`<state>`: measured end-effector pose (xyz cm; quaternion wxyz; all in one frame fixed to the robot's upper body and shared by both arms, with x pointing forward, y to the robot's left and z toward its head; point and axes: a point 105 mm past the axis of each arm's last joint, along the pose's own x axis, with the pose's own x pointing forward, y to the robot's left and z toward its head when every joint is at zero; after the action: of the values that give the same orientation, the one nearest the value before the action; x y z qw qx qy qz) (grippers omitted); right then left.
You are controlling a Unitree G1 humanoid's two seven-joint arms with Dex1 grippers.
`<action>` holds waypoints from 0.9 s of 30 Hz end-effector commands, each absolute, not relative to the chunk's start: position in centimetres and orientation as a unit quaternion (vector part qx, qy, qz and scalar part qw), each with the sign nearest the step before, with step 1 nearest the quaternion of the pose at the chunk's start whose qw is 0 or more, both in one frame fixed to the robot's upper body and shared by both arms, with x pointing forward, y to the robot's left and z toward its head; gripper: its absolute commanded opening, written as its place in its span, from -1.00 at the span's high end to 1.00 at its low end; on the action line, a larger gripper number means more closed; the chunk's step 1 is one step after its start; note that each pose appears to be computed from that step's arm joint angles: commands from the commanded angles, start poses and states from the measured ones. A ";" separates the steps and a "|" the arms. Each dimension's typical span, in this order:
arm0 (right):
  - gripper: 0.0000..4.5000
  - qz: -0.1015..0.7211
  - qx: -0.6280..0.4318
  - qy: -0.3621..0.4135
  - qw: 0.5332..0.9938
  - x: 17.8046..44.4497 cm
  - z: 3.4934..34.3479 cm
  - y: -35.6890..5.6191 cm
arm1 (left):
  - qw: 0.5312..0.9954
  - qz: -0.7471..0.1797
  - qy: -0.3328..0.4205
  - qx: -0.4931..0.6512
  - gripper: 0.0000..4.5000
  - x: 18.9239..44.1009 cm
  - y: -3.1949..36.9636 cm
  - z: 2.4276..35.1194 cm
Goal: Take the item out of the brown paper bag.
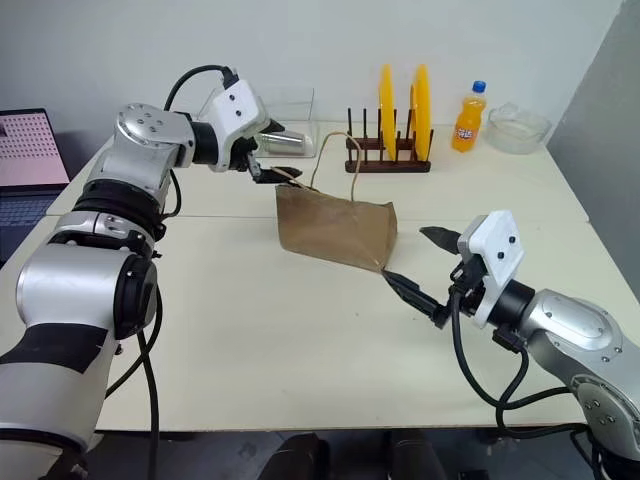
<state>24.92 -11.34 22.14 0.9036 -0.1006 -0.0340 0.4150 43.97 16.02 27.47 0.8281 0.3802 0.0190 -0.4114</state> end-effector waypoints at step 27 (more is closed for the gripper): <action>-1.00 0.454 -0.167 -0.073 0.872 28.2 22.7 -10.8 | 0.884 -0.376 -0.018 0.276 -0.98 33.3 18.9 25.3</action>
<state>28.96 -10.83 21.74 0.8765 -0.1549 -0.0533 0.4527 32.71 19.17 24.14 0.8828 0.2707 0.0038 -0.3839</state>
